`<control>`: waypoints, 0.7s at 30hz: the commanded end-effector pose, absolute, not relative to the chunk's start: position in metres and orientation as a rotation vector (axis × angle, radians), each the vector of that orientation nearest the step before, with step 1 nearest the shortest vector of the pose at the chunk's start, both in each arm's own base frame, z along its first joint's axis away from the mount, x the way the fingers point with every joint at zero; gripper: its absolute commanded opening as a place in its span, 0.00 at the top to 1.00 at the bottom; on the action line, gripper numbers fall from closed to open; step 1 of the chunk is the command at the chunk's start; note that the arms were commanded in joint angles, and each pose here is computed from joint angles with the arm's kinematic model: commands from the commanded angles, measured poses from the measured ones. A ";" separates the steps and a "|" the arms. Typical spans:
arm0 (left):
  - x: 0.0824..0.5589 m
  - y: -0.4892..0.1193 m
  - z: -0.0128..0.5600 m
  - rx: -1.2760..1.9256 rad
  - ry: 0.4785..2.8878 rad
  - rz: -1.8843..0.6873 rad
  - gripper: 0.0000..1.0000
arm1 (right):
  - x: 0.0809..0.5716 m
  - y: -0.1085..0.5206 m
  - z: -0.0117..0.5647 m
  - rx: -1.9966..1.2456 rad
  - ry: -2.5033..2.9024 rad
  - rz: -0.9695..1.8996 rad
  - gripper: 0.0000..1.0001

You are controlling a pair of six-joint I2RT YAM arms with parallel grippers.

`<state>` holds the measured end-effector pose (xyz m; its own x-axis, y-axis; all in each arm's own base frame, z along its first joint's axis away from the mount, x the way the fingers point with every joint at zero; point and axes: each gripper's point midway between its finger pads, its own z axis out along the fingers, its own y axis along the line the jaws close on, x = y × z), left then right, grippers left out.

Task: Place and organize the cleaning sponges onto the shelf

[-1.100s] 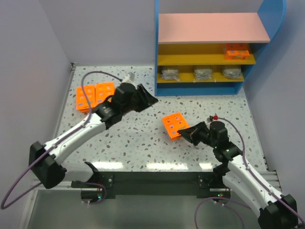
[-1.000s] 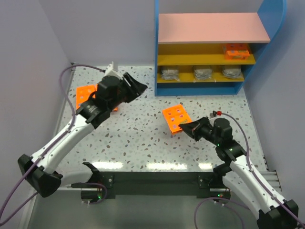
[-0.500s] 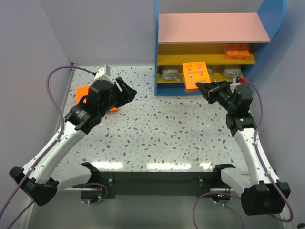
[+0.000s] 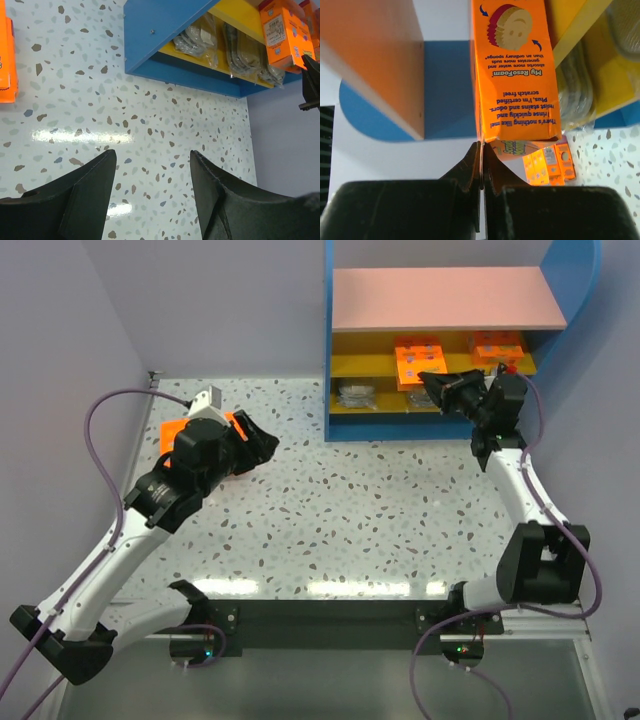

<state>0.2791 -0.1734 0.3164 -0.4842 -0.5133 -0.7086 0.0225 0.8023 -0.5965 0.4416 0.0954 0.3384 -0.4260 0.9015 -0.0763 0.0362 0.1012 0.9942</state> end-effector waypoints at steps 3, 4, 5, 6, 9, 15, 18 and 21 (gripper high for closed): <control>0.280 -0.165 0.311 -0.366 1.991 -0.623 0.33 | 0.483 0.085 0.371 0.868 1.496 1.445 1.00; 0.280 -0.164 0.310 -0.369 1.992 -0.617 0.32 | 0.490 0.083 0.368 0.879 1.494 1.442 1.00; 0.279 -0.161 0.309 -0.367 1.997 -0.602 0.32 | 0.499 0.081 0.360 0.896 1.503 1.441 1.00; 0.279 -0.160 0.311 -0.373 1.992 -0.600 0.32 | 0.504 0.078 0.367 0.890 1.487 1.440 1.00; 0.277 -0.154 0.310 -0.381 1.988 -0.576 0.31 | 0.519 0.069 0.367 0.914 1.477 1.427 1.00; 0.275 -0.139 0.302 -0.399 1.995 -0.499 0.29 | 0.533 0.059 0.359 0.943 1.498 1.403 1.00; 0.274 -0.127 0.291 -0.404 1.995 -0.424 0.29 | 0.531 0.058 0.356 0.949 1.501 1.406 1.00; 0.278 -0.114 0.277 -0.407 2.003 -0.324 0.26 | 0.525 0.062 0.362 0.923 1.499 1.436 0.74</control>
